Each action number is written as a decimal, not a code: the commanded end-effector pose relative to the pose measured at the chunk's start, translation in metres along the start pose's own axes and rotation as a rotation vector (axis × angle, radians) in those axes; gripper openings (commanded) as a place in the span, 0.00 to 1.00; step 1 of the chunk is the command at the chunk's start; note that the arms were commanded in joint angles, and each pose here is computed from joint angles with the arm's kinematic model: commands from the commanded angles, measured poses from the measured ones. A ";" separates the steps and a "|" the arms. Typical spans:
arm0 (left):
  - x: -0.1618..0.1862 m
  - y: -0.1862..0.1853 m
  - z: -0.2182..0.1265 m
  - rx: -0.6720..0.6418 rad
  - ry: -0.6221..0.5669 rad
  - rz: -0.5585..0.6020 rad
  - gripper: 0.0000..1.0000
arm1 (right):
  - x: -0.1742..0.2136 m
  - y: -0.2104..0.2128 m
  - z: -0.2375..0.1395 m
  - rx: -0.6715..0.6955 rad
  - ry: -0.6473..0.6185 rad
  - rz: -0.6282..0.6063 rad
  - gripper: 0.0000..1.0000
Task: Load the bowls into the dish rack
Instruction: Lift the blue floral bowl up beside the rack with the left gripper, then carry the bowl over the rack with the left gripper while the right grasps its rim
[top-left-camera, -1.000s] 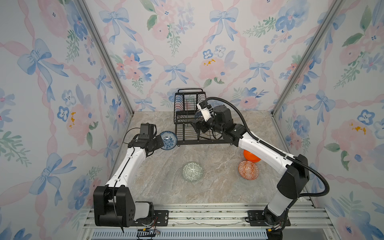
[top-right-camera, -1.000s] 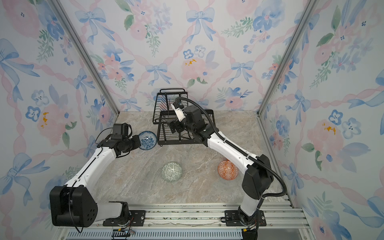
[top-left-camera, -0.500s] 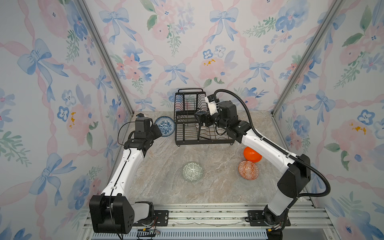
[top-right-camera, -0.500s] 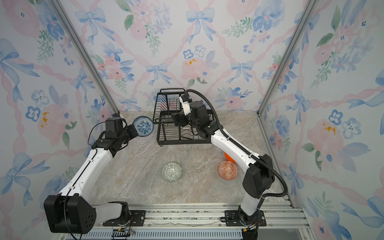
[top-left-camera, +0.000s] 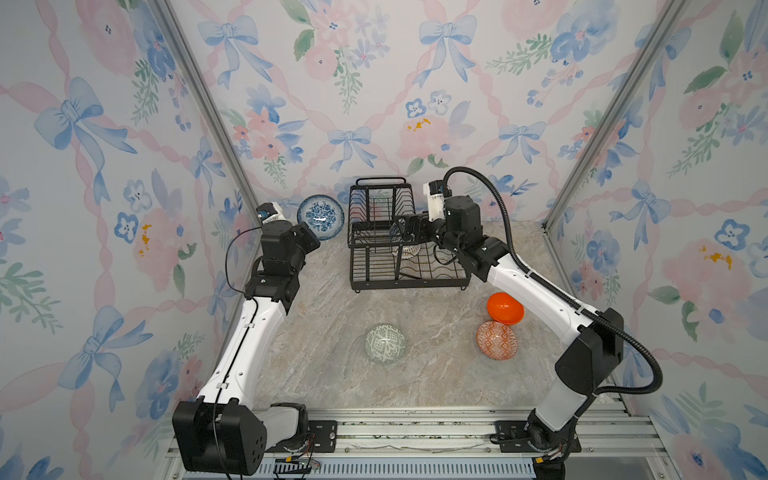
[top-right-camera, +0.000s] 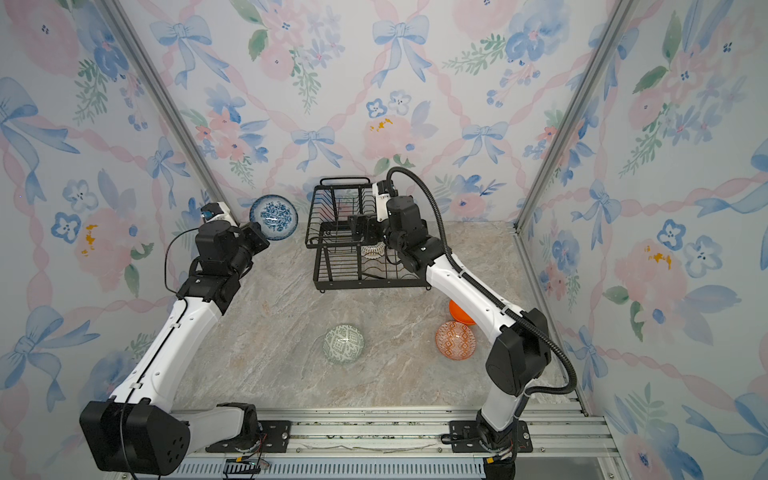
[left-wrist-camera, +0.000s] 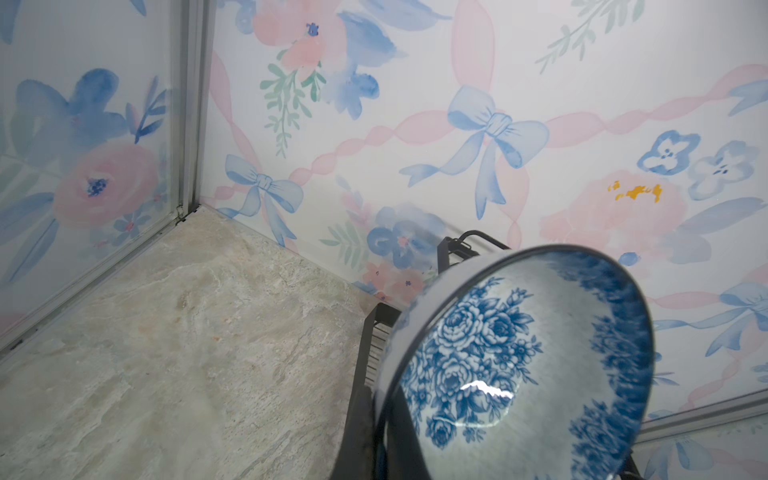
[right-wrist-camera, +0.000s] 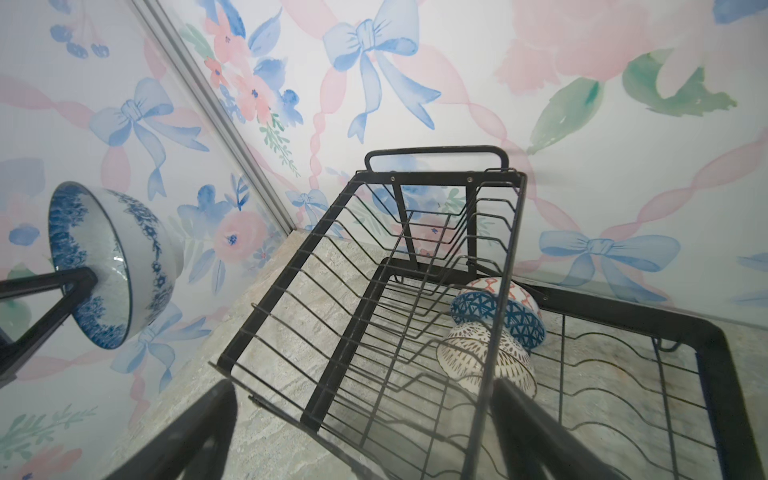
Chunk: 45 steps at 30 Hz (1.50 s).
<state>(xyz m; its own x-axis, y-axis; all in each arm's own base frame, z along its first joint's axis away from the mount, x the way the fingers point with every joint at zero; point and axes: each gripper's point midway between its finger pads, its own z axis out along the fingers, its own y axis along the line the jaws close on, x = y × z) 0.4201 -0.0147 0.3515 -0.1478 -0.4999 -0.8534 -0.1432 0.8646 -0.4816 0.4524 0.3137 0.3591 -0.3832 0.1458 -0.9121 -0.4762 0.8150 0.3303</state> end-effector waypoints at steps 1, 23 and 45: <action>-0.046 -0.037 -0.014 0.097 -0.221 -0.007 0.00 | -0.045 -0.004 -0.008 -0.003 -0.108 0.161 0.97; -0.038 -0.117 0.032 0.185 -0.339 0.097 0.00 | -0.119 0.051 -0.004 -0.253 -0.314 0.624 0.97; 0.003 -0.181 0.051 0.243 -0.338 0.263 0.00 | -0.106 0.069 0.018 -0.283 -0.287 0.896 0.99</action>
<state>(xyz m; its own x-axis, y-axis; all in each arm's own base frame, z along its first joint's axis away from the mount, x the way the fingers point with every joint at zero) 0.4987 -0.1685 0.3926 0.0774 -0.2379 -0.9682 0.0848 0.9692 -0.2313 0.4744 0.3632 0.4617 -0.5181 0.7829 -0.3444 -0.2912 0.2171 0.9317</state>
